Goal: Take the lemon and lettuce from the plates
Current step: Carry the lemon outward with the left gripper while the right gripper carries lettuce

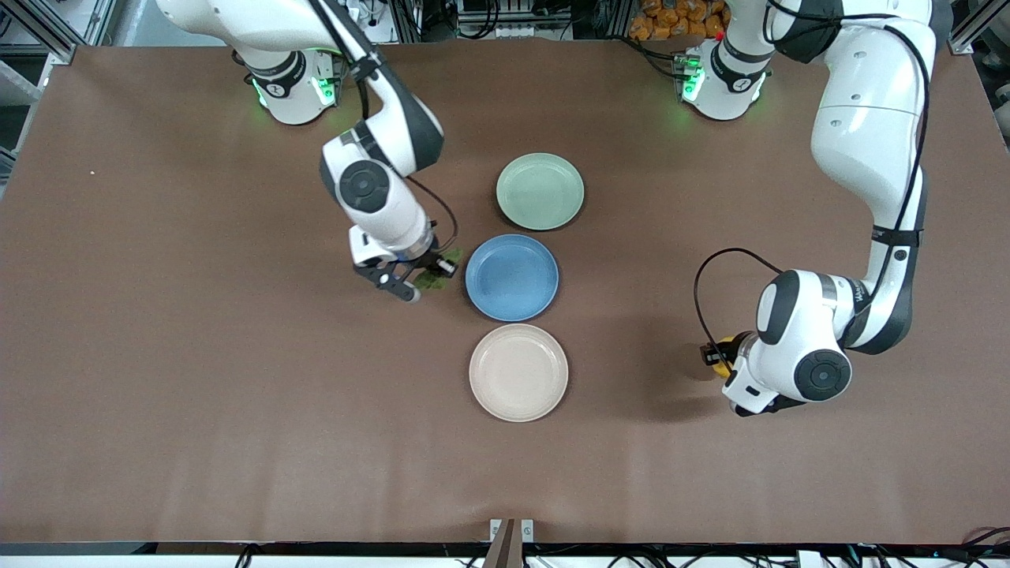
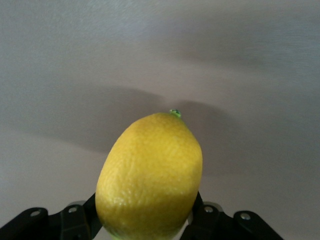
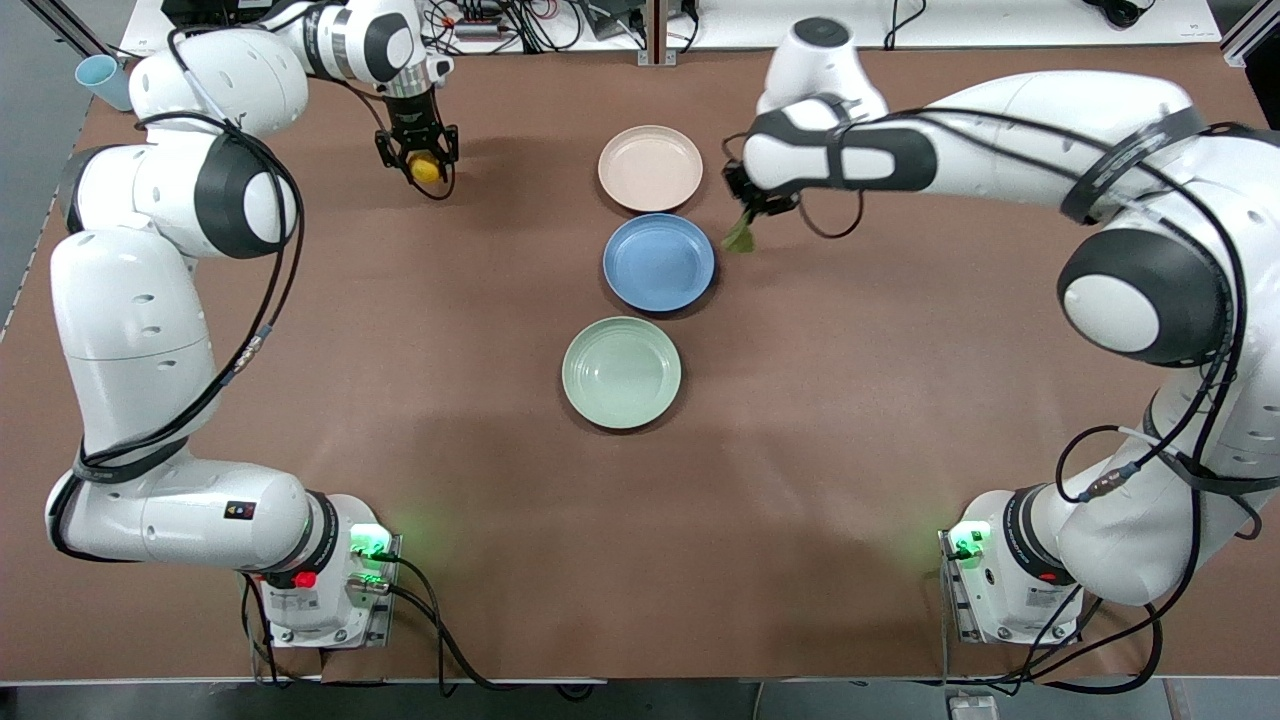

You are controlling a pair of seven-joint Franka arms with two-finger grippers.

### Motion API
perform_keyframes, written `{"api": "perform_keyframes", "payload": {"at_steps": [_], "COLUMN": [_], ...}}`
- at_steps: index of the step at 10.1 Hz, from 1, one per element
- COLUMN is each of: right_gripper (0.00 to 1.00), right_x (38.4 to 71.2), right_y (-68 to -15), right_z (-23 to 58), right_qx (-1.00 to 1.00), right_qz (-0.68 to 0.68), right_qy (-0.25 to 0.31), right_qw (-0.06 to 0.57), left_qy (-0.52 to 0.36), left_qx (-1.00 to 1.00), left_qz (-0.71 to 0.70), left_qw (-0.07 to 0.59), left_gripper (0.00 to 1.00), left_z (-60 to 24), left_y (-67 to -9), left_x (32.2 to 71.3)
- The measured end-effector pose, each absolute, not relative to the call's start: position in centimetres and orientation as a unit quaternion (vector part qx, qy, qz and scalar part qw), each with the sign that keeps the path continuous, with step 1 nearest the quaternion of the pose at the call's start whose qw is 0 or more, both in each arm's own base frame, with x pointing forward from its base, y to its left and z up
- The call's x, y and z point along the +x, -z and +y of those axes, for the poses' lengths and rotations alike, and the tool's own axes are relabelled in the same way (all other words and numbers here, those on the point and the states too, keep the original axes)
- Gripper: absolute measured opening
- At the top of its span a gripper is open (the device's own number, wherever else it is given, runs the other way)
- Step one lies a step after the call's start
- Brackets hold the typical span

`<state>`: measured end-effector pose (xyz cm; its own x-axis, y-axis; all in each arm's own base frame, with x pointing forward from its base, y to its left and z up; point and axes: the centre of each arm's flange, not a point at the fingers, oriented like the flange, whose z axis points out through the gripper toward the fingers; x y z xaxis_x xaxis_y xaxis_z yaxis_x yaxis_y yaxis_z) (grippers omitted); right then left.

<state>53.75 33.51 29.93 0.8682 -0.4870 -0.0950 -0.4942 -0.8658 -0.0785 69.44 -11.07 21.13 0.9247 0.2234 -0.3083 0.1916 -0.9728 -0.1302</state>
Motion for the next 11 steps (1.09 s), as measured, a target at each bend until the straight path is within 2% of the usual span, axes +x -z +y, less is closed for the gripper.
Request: {"api": "perform_keyframes", "payload": {"at_steps": [3, 7, 10, 11], "right_gripper": [0.09, 0.11, 0.11, 0.11], "right_x": [58.1, 61.4, 62.2, 62.2], "right_y": [-30.0, -30.3, -30.3, -30.2], "right_z": [25.0, 12.3, 3.0, 0.5], "right_qx": [-0.971, -0.982, -0.992, -0.995], "right_qz": [0.23, 0.175, 0.111, 0.093], "right_qy": [-0.031, -0.037, -0.038, -0.037], "right_qw": [0.053, 0.052, 0.035, 0.025], "left_qy": [-0.167, -0.167, -0.166, -0.164], "left_qx": [-0.978, -0.978, -0.979, -0.979], "left_qz": [-0.106, -0.102, -0.099, -0.099], "left_qw": [0.062, 0.066, 0.071, 0.071], "left_gripper": [0.63, 0.63, 0.98, 1.0], "left_z": [-9.8, -9.9, -10.0, -10.0], "left_y": [-19.3, -18.9, -18.8, -18.9], "left_x": [69.3, 69.2, 69.2, 69.3]}}
